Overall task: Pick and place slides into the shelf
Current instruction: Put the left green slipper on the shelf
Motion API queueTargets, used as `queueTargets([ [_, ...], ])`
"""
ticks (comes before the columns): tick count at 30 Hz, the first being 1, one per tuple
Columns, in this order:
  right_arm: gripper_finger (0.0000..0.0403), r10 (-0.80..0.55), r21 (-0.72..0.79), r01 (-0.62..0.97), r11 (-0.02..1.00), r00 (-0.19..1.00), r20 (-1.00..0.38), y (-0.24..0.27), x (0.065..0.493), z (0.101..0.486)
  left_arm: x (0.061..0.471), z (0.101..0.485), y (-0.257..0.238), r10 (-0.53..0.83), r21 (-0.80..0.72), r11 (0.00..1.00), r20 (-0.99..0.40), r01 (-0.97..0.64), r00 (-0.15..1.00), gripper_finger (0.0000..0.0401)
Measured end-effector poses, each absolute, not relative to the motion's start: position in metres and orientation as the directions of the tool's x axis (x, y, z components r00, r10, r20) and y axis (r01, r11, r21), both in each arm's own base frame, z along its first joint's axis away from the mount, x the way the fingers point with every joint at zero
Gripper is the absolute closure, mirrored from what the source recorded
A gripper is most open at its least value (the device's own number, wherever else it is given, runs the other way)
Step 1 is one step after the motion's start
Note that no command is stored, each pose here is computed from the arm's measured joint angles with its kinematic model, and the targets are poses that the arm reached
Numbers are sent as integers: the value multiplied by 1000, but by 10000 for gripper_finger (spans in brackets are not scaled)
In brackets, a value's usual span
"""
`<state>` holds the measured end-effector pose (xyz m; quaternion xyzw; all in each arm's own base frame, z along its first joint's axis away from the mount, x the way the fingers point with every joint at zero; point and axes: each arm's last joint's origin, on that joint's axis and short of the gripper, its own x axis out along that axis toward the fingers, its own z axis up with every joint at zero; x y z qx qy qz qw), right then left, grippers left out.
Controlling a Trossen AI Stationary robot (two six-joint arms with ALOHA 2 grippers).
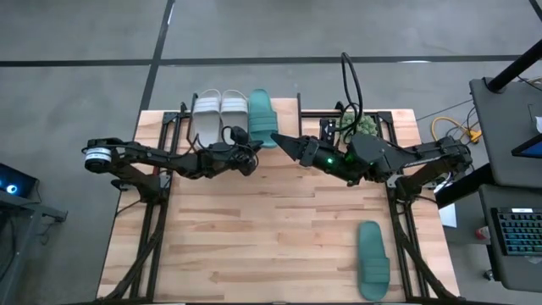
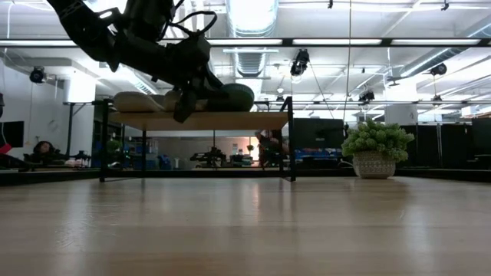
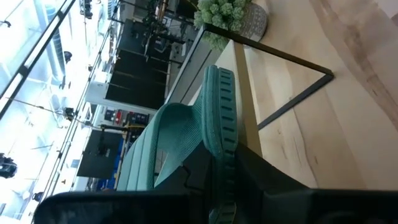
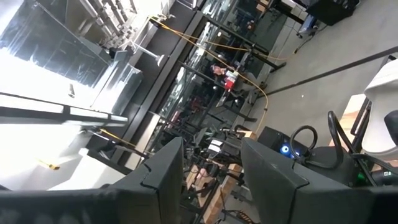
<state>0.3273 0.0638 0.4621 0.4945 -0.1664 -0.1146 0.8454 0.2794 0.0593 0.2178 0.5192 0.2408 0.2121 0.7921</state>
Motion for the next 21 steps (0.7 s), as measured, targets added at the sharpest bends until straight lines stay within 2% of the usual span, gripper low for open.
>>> queueTargets([
  [4, 250, -358, 875, 30, 483, 919, 166, 64, 327, 462, 279, 217, 60, 604, 927, 367, -169, -84, 779, 367],
  [14, 250, -358, 873, 32, 487, 919, 166, 64, 327, 462, 278, 217, 61, 638, 929, 356, -164, -99, 752, 303],
  [21, 250, -358, 872, 33, 488, 919, 166, 64, 327, 462, 278, 217, 60, 641, 919, 376, -166, -119, 749, 290],
])
